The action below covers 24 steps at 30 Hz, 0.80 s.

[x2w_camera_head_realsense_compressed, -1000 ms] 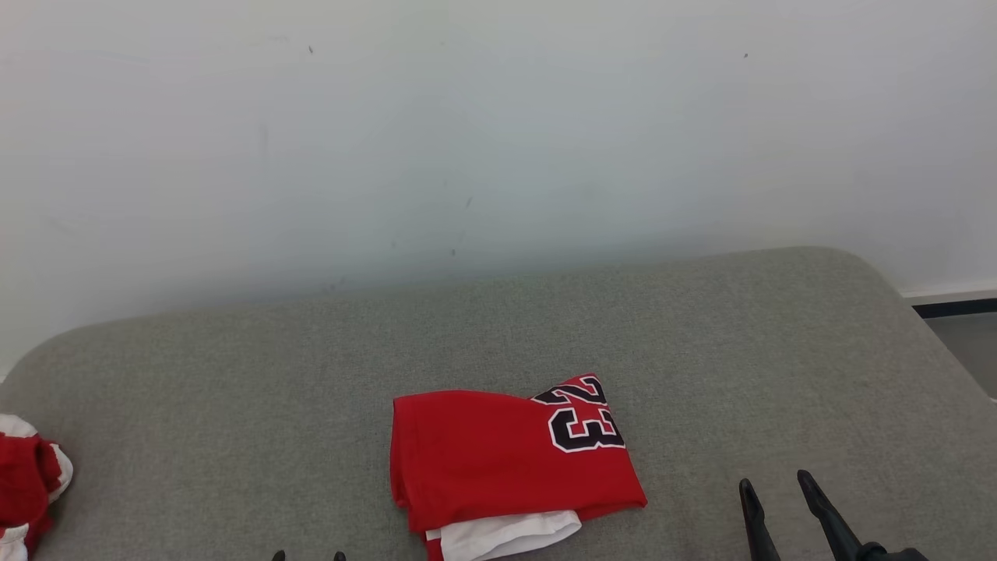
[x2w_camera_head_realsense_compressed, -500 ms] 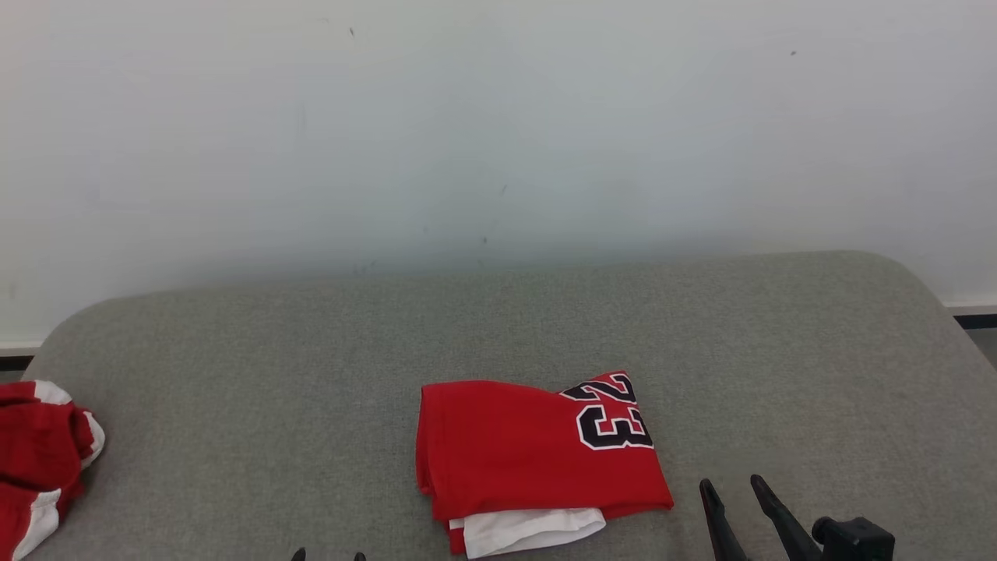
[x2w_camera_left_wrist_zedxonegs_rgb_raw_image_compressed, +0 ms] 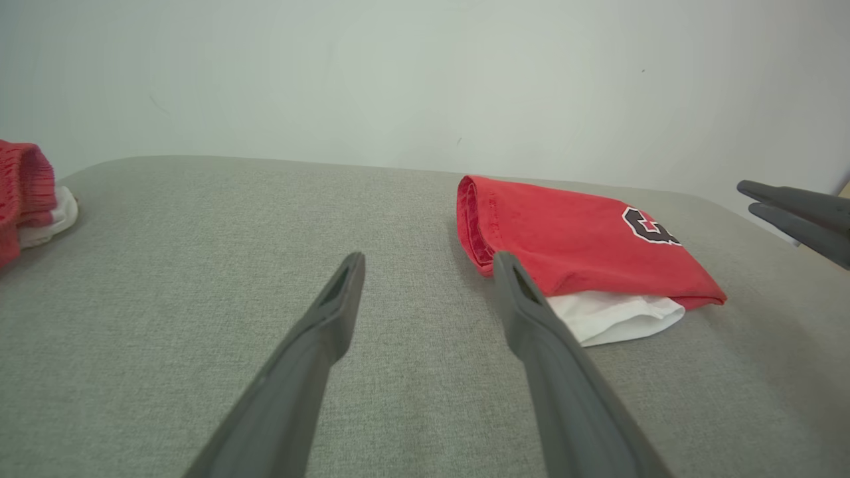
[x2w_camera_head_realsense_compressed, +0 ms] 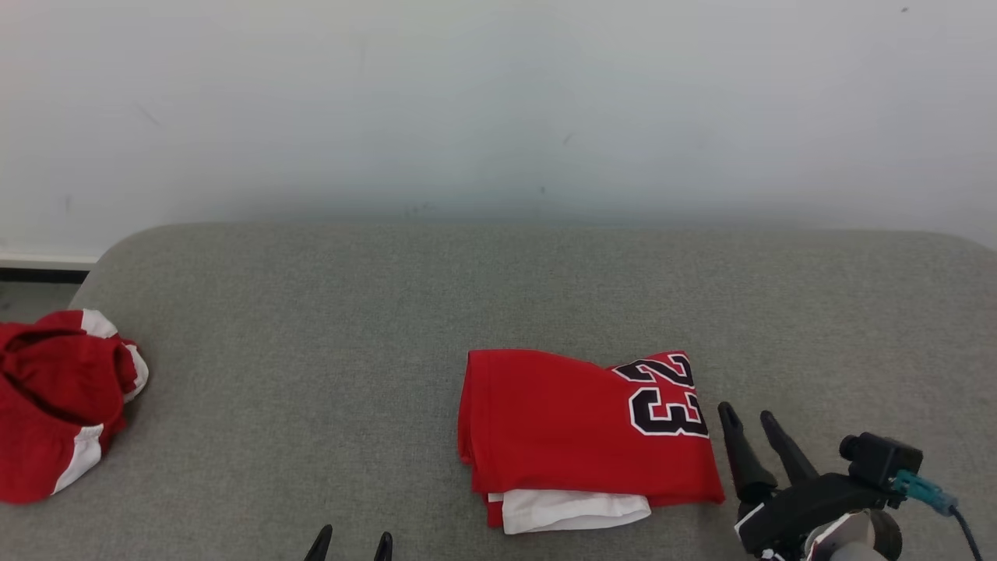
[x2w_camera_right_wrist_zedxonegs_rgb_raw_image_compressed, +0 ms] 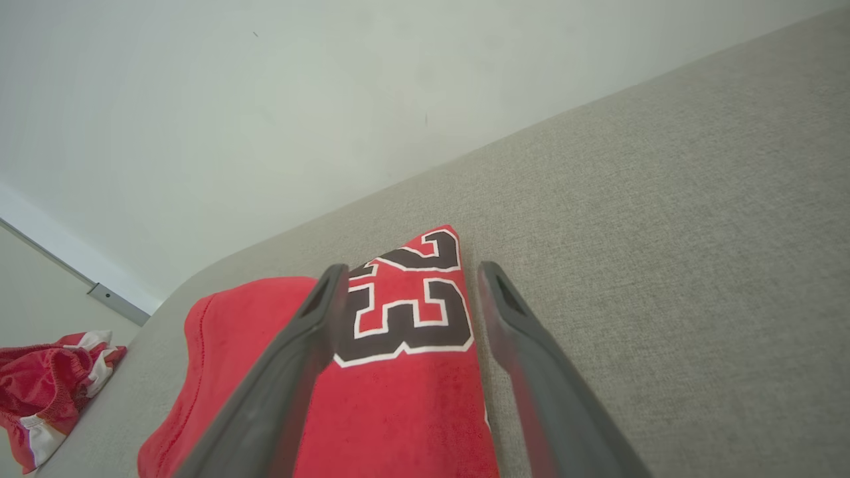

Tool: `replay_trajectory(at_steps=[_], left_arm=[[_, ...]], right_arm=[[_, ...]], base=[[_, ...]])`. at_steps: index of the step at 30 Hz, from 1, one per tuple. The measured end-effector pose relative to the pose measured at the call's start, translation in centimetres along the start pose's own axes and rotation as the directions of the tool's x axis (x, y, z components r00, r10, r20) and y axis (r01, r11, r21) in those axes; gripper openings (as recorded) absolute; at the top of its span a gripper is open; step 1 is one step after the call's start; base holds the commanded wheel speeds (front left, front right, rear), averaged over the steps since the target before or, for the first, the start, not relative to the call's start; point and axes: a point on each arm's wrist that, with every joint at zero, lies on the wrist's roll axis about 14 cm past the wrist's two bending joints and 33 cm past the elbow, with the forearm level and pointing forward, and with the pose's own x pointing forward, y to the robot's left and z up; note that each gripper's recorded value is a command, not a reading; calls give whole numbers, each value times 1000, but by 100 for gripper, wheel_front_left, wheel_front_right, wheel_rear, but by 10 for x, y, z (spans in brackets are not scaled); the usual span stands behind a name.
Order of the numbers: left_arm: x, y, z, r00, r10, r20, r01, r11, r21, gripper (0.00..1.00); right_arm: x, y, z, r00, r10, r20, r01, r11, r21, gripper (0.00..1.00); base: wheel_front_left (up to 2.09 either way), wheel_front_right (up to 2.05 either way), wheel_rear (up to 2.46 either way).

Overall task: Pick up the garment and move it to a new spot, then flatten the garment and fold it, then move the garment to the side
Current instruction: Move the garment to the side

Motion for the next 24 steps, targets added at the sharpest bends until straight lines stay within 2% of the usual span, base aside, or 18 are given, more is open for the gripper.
replay_trajectory(at_steps=[4,9,14,24], left_arm=[[2,4,-4,1000,13,-13,-13,1000,2,100],[3,9,-10,999,31,-34,-31,999,6,100],[10,11,-14,998,37,-45,-37,999,10,100],[19,15,-22,996,52,-70,-51,999,14,100]], right_arm=[[10,-13,-4,999,-12,-39,13,1000,25,100],[18,-12,-27,992,8,-126,3,997,80,100],[31,-23,-31,986,8,-168,5,997,80,100],[38,-26,-65,956,24,-292,13,992,122,100]], base=[[0,0,0],[0,0,0],[0,0,0],[0,0,0]])
